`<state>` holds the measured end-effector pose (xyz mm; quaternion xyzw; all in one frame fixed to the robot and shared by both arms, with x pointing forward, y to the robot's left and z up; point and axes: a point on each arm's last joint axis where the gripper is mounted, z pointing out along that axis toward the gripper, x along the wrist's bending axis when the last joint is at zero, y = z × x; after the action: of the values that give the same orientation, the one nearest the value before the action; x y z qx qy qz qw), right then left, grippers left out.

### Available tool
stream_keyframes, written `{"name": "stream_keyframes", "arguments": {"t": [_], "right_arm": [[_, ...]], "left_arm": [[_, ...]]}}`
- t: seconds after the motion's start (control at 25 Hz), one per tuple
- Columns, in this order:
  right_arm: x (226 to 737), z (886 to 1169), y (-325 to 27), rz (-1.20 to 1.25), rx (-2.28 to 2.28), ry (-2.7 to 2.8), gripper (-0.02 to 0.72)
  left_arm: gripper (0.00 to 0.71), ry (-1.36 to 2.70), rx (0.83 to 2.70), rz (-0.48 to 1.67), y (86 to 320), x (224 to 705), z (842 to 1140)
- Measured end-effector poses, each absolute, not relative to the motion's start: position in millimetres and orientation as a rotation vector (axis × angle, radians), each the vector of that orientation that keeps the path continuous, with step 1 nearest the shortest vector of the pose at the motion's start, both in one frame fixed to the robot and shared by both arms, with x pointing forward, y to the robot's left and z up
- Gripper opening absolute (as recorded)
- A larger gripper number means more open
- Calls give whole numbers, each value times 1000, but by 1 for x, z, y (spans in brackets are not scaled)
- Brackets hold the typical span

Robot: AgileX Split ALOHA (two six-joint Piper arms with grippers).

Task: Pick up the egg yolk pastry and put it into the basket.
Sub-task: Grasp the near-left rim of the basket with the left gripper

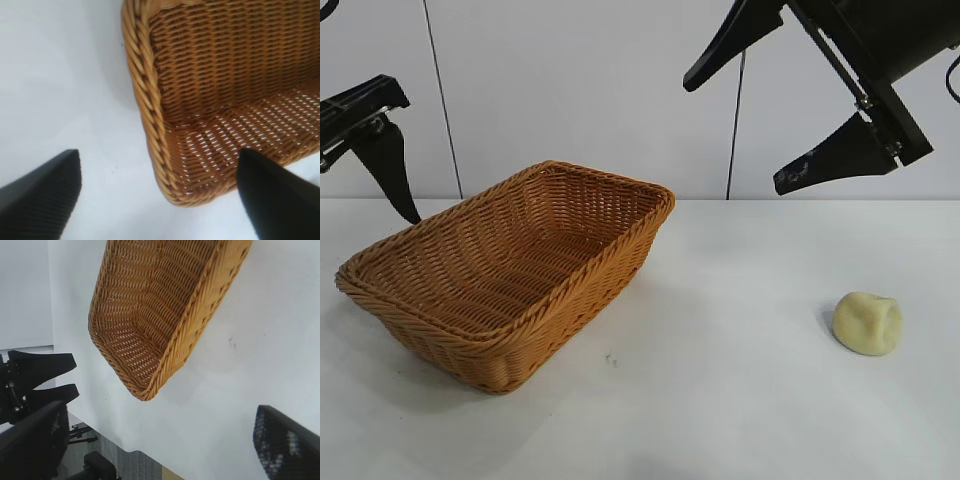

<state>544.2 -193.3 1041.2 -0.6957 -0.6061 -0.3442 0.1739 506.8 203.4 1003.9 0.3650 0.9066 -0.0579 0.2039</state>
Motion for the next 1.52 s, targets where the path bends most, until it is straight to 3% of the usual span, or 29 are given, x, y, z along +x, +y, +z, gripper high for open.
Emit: {"name": "stream_keyframes", "arguments": {"t": [0.44,0.8,1.0,1.08,1.4,1.52], "right_arm": [[544,1041,-193,-977,-1973,-1718,694],[544,1041,-193,-977,-1973,-1718,694],[544,1041,-193,-977,-1973,-1718,694],[544,1041,-193,-977,-1973,-1718,694],[544,1041,-193,-977,-1973,-1718,694],[544,1041,-193,-977,-1973,-1718,694]], "left_arm": [[626,2572,1012,-173,186,521,969],[626,2629,964,-149,182,539,920],[615,2660,971,-148,182,540,908],[560,2661,972,-147,182,540,908],[155,2668,968,-150,182,540,908],[108,2658,956,-149,182,541,908]]}}
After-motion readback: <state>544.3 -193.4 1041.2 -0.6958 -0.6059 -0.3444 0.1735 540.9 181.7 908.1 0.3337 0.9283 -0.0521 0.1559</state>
